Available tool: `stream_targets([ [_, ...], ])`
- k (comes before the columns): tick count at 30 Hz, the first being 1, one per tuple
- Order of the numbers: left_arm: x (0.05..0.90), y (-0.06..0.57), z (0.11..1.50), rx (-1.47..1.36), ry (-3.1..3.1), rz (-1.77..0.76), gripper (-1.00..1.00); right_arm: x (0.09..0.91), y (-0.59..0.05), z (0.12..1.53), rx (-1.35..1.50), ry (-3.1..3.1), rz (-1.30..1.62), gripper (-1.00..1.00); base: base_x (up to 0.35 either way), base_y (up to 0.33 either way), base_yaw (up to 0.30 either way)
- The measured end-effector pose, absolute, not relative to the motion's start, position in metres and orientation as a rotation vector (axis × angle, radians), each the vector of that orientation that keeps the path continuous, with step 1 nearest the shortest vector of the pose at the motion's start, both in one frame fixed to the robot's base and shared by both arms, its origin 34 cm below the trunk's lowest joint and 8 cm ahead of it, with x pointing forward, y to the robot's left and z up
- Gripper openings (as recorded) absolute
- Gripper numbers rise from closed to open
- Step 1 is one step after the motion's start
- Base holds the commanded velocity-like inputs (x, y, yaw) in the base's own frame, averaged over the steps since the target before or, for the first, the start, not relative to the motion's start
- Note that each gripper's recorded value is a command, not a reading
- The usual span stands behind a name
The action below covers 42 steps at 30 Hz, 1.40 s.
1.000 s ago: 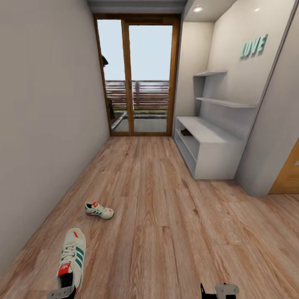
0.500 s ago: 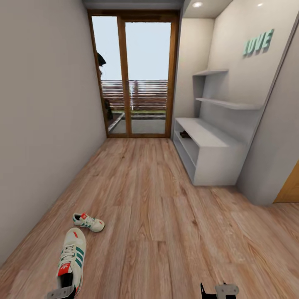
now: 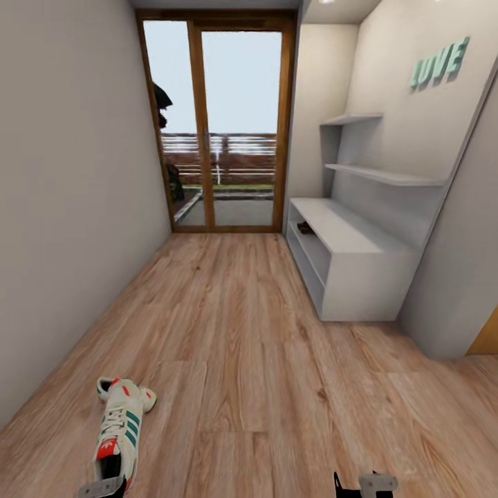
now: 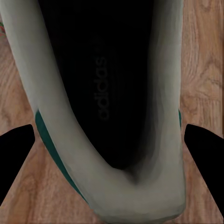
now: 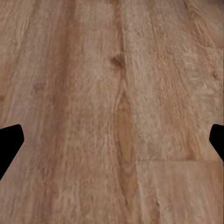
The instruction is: Pick up the two gym shoes and the two sandals from the corridor floor and place them onto the hallstand (shoe rack) in the corridor, making sure they are on the rack and not on the floor. Arrange them so the two gym shoes are next to each other and the two sandals are next to each other.
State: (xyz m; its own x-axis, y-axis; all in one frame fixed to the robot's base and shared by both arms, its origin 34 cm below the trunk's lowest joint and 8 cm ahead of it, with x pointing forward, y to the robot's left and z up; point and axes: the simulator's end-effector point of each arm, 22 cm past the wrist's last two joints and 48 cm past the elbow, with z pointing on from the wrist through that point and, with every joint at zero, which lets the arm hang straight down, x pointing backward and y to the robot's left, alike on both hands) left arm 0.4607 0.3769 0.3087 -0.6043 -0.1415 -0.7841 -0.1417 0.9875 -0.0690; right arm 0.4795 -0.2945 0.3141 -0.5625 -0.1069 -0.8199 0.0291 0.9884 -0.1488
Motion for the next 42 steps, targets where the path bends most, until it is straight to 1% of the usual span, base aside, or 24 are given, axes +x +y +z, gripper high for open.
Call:
stream_targets([
  [27,0.4608,0.3775,0.3090,-0.204,2.225,0.000,-1.00,0.4816,-0.2924,0.3158,-0.056,2.156,-0.174,1.00,0.339,-0.128,0.001],
  [42,0.4608,0.3778,0.3091,-0.205,2.224,0.000,-1.00,0.4817,-0.2919,0.3158,-0.057,2.155,-0.173,1.00,0.339,-0.114,0.247],
])
